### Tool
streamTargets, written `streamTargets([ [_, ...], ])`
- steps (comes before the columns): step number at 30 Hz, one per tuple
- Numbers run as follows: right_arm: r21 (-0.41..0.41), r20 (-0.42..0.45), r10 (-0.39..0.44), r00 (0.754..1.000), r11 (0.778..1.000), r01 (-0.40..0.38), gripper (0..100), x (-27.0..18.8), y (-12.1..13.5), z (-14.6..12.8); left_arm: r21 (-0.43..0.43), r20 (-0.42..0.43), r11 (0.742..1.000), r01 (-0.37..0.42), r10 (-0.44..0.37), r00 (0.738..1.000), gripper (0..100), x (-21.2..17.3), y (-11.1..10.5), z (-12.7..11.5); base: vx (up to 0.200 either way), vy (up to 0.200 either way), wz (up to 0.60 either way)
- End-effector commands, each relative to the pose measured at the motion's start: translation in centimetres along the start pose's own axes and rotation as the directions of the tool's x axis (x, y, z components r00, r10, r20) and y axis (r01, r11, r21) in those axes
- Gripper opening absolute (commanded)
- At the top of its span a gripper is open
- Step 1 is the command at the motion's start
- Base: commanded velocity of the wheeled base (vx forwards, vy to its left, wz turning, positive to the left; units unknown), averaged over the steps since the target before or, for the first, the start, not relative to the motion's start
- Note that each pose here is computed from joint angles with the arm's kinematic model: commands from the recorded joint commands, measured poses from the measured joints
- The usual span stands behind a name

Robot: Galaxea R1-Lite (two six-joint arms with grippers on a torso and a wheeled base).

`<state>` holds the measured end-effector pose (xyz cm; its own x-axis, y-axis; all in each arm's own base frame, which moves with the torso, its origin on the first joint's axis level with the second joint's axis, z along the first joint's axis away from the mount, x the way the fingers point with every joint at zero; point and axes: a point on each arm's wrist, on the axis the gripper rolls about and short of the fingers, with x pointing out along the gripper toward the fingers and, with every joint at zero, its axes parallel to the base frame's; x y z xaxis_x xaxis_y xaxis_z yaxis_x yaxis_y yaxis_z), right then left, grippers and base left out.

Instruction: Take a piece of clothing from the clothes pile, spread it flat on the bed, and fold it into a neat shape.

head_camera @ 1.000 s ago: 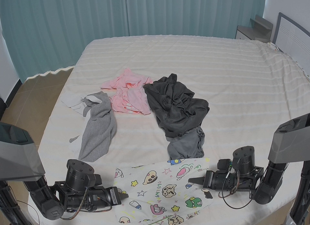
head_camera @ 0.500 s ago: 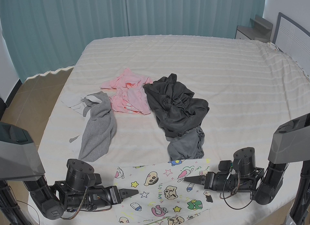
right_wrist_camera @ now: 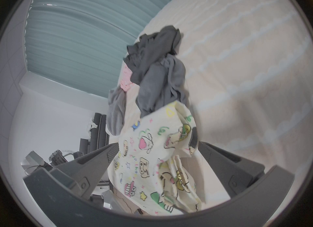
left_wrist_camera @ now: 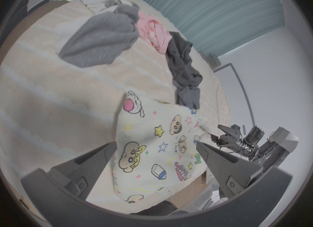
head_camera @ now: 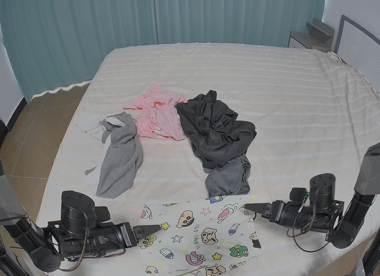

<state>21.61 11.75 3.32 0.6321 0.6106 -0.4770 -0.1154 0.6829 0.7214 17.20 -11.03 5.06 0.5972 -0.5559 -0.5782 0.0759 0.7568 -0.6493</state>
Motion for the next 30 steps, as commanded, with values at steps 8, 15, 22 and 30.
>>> streamTargets([
  [8,-0.116,0.374,0.046,0.926,0.993,-0.003,100,-15.0,2.9,1.7,0.096,0.395,0.995,0.039,-0.074,0.916,100,-11.3,-2.2,0.5,0.0,0.0,0.0],
  [15,-0.127,0.427,0.03,0.904,0.992,0.027,100,-20.8,4.6,0.2,0.071,0.502,0.996,-0.054,0.011,0.865,100,-16.6,-2.0,-0.5,0.0,0.0,0.0],
  [22,-0.299,0.472,0.07,0.879,0.95,0.085,100,-27.1,4.4,-5.6,-0.006,0.667,0.961,-0.278,0.211,0.714,100,-23.0,0.5,-4.2,0.0,0.0,0.0],
  [30,-0.4,0.586,0.042,0.809,0.883,0.244,100,-28.1,2.8,-9.2,-0.027,0.858,0.871,-0.491,0.272,0.435,100,-25.2,1.2,-8.4,0.0,0.0,0.0],
])
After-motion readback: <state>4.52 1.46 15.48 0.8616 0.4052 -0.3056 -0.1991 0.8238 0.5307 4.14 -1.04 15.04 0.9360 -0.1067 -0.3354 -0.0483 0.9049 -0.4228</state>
